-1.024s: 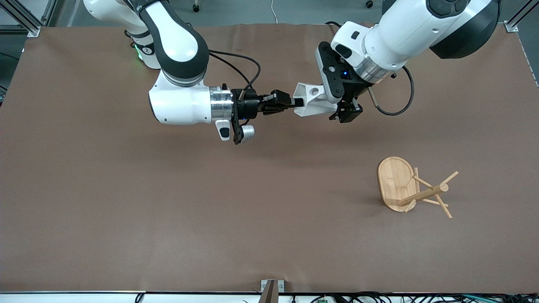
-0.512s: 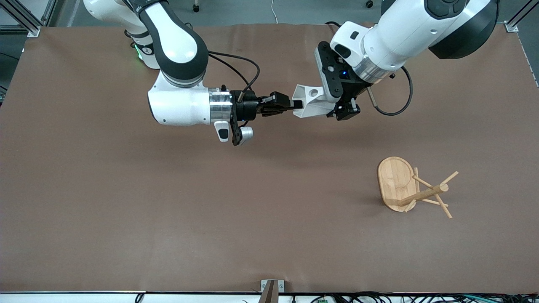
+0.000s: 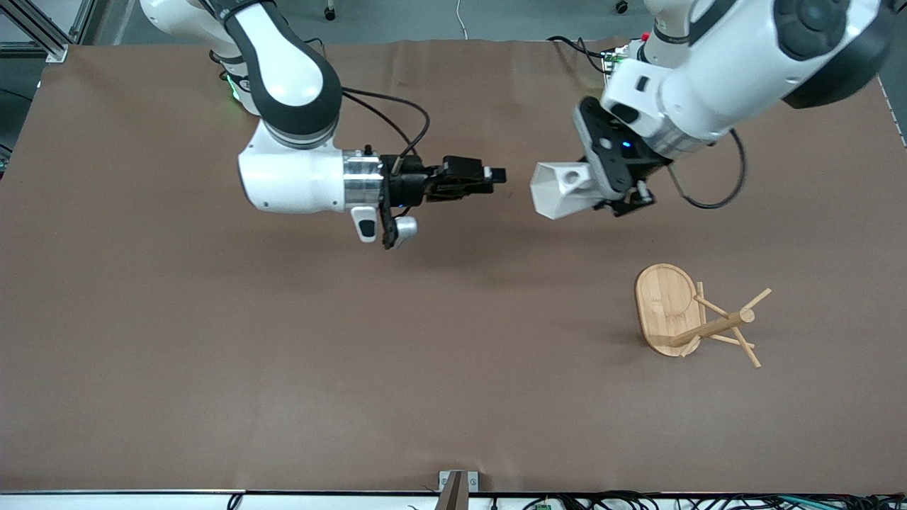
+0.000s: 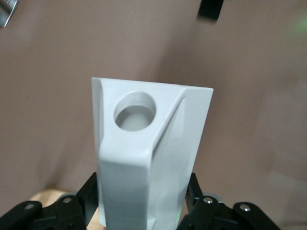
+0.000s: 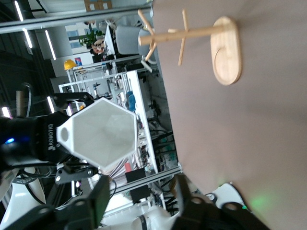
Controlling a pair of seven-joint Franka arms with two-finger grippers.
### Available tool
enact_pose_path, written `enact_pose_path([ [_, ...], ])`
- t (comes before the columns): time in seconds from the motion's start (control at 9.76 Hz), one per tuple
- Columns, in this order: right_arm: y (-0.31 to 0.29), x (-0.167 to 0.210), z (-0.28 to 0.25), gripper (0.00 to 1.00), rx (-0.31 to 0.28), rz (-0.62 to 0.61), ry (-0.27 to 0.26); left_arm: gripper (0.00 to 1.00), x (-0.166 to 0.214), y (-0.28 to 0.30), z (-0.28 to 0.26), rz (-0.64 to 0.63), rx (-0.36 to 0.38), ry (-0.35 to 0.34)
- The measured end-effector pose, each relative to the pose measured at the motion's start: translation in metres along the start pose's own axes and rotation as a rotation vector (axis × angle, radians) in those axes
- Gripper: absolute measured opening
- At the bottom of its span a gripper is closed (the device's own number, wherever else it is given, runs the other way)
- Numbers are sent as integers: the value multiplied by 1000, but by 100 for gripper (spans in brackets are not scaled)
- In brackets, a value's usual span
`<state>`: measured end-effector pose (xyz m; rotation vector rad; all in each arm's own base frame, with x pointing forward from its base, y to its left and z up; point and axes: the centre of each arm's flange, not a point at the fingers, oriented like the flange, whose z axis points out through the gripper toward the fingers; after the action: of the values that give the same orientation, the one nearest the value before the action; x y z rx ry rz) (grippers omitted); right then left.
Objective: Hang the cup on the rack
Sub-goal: 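Carry the cup with the left gripper while the right gripper withdraws, then lower the cup onto a rack peg with the left gripper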
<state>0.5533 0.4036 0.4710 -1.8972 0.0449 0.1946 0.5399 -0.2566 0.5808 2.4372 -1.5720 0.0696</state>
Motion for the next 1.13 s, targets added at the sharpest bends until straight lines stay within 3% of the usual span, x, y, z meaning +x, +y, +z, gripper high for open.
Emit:
enact_pose_path([
  [0.2, 18, 29, -85, 100, -171, -67, 25, 74, -23, -21, -2, -242, 35, -55],
  [0.51, 56, 48, -243, 100, -569, -128, 129, 74, -81, -82, -1, -547, 57, -72],
  [0.61, 64, 43, -290, 100, -666, -124, 158, 74, -103, -106, 8, -631, 39, -70],
  [0.82, 83, 28, -379, 100, -805, -66, 202, 74, -116, -126, 35, -793, 14, -66],
  [1.13, 62, -5, -486, 100, -1067, -22, 236, 74, -121, -143, 62, -902, 21, -21],
])
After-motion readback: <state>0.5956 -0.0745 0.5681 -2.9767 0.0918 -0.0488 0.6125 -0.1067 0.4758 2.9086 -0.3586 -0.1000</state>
